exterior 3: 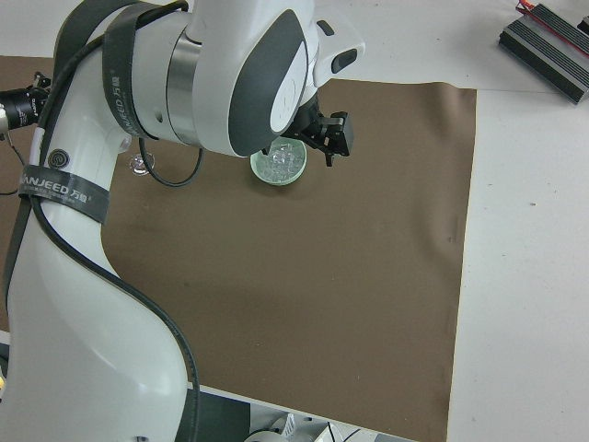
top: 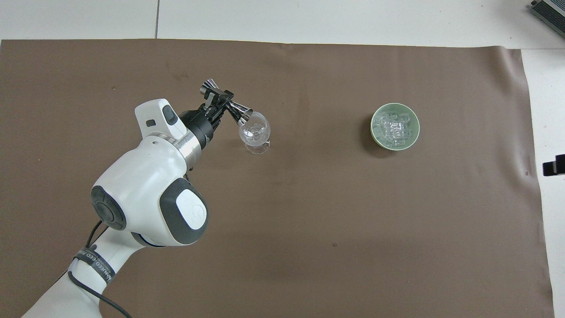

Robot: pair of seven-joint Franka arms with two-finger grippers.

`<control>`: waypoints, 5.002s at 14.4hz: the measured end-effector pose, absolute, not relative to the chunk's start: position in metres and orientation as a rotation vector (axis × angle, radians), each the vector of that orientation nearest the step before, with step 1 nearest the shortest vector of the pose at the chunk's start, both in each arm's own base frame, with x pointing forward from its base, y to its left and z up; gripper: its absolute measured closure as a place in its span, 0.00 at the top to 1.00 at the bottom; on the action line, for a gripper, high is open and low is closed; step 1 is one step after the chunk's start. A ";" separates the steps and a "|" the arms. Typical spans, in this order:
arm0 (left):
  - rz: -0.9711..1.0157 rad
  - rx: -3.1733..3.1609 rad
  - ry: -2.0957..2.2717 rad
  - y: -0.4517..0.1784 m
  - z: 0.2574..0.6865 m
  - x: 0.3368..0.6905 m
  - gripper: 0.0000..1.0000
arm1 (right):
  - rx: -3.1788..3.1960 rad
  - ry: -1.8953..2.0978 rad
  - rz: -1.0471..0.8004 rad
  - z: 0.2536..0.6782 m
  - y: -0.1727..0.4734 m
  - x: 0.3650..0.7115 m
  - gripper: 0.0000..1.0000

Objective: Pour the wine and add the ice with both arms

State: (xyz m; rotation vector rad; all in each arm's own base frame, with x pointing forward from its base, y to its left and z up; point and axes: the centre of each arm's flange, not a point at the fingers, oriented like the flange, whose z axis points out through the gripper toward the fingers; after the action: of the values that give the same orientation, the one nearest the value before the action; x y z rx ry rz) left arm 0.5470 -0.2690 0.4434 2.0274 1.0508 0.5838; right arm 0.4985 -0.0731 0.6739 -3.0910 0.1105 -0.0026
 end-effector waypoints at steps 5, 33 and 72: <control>0.592 2.035 1.037 -0.269 0.444 0.547 0.21 | -3.091 0.114 -0.005 0.675 -0.074 0.498 1.00; 0.591 2.047 1.025 -0.269 0.445 0.540 0.21 | -3.095 -0.061 -0.241 0.390 0.057 0.632 1.00; -0.311 1.662 1.737 -0.099 0.471 0.593 0.21 | -3.086 0.155 -0.234 0.346 0.069 0.640 0.26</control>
State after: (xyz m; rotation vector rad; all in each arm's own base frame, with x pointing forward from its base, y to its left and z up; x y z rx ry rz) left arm 0.5927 -0.0994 0.4712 1.6618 1.7370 -0.3115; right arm 0.6397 0.0686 0.3455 -3.0861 0.1551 -0.2345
